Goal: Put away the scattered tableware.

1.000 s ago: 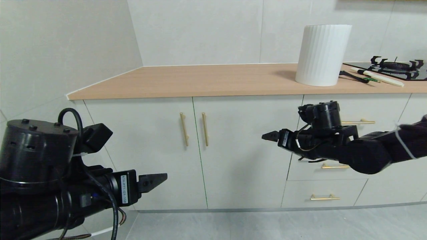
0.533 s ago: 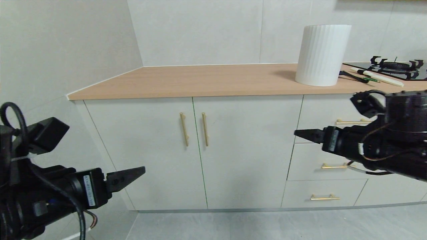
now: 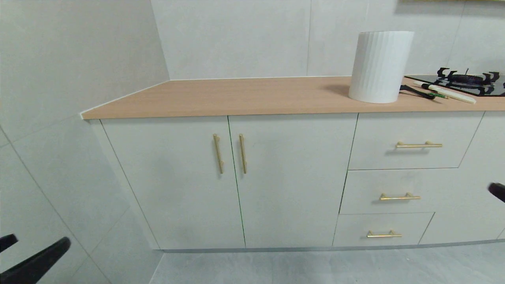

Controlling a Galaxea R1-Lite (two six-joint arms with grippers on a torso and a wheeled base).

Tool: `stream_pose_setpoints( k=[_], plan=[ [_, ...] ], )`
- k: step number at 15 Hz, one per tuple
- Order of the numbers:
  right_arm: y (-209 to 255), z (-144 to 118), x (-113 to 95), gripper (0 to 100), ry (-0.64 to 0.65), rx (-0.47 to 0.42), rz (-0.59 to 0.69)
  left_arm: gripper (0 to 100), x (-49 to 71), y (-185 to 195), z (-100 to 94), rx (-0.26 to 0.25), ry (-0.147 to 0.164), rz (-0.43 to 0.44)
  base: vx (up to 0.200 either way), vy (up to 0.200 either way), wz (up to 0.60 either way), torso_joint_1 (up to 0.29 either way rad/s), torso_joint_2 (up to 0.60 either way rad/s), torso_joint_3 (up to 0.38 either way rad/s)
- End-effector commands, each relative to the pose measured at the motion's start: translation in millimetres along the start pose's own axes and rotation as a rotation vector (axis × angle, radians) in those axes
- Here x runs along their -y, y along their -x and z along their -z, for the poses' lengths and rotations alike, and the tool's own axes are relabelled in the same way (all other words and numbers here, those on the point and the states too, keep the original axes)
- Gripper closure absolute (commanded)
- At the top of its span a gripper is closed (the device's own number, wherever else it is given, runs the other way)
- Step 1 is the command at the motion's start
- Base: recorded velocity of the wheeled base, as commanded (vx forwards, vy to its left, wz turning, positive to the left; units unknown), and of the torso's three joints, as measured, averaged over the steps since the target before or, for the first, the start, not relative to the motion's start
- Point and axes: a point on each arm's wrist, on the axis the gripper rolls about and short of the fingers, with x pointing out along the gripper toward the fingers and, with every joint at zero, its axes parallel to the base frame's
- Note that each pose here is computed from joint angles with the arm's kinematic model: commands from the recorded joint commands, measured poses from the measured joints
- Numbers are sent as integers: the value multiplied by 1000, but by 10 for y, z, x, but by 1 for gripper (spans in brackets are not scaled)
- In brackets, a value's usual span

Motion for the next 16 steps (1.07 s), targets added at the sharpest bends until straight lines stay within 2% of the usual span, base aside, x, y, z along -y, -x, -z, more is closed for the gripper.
stream_pose_setpoints(
  k=[1,2,3,4,6,9,11,14,15,16],
  plan=[
    [797,290,85,0,116,116,56,0,-133,480,231,165,6,-63,0,0,0,0,0,0],
    [893,354,96,0,145,125,102,0,-152,559,323,177,-13,-90,0,0,0,0,0,0],
    [1014,426,94,0,179,154,163,0,-176,676,449,206,-50,-112,0,0,0,0,0,0],
    [1091,468,77,0,195,187,201,0,-190,743,518,221,-71,-117,0,0,0,0,0,0],
    [1137,534,40,0,203,188,293,0,-196,780,591,230,-91,-149,0,0,0,0,0,0],
    [1249,714,10,0,209,241,347,0,-195,740,643,219,-104,-223,0,0,0,0,0,0],
    [1259,761,20,0,197,231,367,0,-204,716,664,224,-102,-266,0,0,0,0,0,0],
    [1216,821,54,0,186,213,414,0,-195,678,766,230,-98,-380,0,0,0,0,0,0],
    [1212,825,52,0,169,214,394,0,-188,700,866,247,-131,-384,0,0,0,0,0,0],
    [1198,845,53,0,157,204,367,0,-191,664,962,230,-180,-359,0,0,0,0,0,0]
  ],
)
